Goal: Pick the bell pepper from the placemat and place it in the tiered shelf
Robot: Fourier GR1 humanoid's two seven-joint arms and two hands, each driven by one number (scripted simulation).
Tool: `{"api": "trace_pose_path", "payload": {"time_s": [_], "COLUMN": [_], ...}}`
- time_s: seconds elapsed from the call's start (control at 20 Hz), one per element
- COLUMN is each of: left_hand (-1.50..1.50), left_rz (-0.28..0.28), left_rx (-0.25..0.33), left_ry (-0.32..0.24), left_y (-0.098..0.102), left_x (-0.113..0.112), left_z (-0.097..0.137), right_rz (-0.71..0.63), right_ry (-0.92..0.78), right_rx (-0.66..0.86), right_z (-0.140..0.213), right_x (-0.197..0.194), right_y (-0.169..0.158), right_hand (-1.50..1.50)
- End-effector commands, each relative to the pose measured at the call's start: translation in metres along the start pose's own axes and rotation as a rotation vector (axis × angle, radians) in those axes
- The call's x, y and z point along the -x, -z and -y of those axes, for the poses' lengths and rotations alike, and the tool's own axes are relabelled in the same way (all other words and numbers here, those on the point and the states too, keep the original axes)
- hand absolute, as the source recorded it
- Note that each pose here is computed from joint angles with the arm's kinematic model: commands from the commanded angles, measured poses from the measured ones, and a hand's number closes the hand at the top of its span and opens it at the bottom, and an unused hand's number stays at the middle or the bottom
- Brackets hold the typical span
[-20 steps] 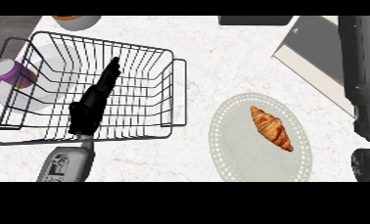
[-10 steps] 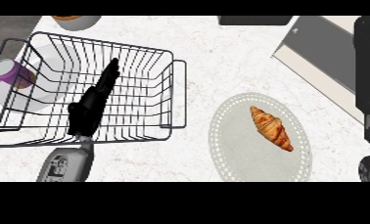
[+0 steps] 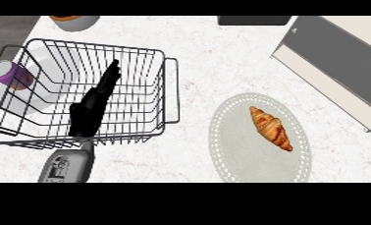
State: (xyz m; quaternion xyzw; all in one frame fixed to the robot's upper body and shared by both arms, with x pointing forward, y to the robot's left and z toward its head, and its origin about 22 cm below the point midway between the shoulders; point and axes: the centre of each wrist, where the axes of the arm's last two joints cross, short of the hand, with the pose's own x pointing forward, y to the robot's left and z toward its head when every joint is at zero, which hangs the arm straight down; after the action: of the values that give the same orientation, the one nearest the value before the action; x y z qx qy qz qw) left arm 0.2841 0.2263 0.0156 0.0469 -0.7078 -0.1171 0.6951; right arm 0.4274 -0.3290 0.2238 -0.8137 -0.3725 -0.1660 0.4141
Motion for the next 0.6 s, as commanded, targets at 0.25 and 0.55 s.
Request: {"api": "trace_pose_path", "payload": {"time_s": [0.25, 0.55], "left_hand": [0.00, 0.00], "left_rz": [-0.003, 0.002], "left_rx": [-0.001, -0.015], "left_ry": [-0.002, 0.006], "left_y": [0.003, -0.014], "left_x": [0.003, 0.014], "left_z": [-0.001, 0.009], "right_rz": [-0.170, -0.191], "right_ry": [-0.010, 0.169], "right_rx": [0.057, 0.039], "right_z": [0.007, 0.029], "right_x": [0.013, 0.014], "right_y": [-0.009, -0.002], "right_hand": [-1.50, -1.50]}}
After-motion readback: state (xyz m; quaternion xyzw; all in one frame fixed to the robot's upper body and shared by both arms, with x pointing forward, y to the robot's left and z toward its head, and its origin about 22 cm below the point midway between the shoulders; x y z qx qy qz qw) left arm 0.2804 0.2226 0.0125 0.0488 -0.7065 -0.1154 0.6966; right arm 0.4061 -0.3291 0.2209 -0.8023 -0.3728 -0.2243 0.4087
